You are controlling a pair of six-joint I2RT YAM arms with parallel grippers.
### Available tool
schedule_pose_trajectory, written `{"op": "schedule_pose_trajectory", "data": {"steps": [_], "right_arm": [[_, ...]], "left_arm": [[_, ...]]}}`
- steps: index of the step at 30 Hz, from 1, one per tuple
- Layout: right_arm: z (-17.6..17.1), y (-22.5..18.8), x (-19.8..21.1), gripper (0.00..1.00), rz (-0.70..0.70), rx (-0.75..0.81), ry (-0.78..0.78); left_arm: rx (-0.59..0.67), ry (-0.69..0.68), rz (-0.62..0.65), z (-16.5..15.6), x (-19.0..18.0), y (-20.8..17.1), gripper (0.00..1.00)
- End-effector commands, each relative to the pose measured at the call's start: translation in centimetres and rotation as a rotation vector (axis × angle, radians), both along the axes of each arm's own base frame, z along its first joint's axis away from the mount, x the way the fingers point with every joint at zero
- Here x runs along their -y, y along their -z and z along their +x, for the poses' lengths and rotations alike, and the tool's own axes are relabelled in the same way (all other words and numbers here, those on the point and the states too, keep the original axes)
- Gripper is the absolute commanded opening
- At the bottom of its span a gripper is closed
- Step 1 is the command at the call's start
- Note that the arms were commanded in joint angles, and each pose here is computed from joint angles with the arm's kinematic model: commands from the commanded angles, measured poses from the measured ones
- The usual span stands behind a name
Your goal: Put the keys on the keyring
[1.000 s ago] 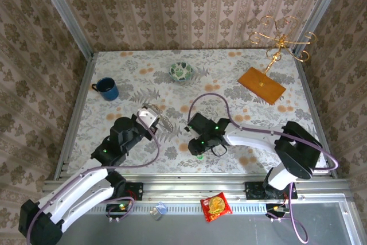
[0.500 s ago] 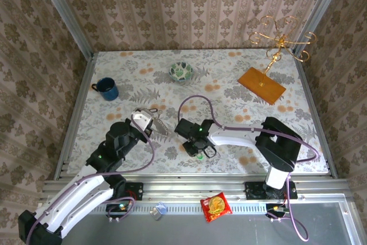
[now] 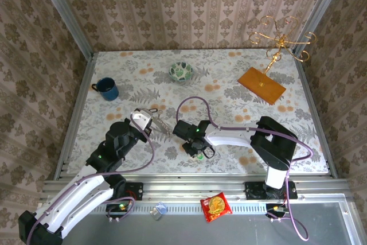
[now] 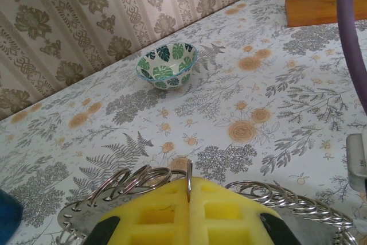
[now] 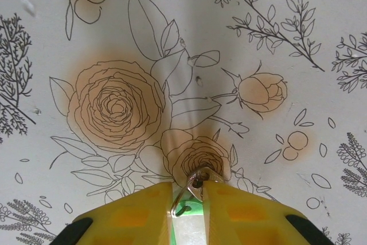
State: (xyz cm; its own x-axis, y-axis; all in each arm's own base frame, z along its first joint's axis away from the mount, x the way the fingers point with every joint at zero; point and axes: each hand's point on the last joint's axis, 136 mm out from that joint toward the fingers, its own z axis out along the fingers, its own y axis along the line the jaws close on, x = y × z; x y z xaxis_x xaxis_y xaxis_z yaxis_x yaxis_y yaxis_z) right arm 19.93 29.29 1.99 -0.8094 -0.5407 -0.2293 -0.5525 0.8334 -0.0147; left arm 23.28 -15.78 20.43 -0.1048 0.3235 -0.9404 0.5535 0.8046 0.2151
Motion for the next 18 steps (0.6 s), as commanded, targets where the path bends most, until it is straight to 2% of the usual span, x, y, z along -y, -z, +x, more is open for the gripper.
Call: {"op": "schedule_pose_trajectory", "data": {"steps": [1, 9, 16, 18], "right_arm": [[0.3, -0.3, 0.0, 0.21, -0.027, 0.019, 0.02], [0.5, -0.5, 0.1, 0.16, -0.035, 0.025, 0.022], [0.6, -1.1, 0.2, 0.01, -0.035, 0.037, 0.02], [0.6, -1.9, 0.3, 0.0, -0.02, 0.049, 0.021]], "left_arm": [[0.01, -0.026, -0.029, 0.1, -0.5, -0.5, 0.0], [0.005, -0.032, -0.031, 0.2, -0.5, -0.3, 0.0], [0.006, -0.032, -0.033, 0.2, -0.5, -0.4, 0.0], [0.006, -0.027, -0.032, 0.2, -0.5, -0.4, 0.0]]}}
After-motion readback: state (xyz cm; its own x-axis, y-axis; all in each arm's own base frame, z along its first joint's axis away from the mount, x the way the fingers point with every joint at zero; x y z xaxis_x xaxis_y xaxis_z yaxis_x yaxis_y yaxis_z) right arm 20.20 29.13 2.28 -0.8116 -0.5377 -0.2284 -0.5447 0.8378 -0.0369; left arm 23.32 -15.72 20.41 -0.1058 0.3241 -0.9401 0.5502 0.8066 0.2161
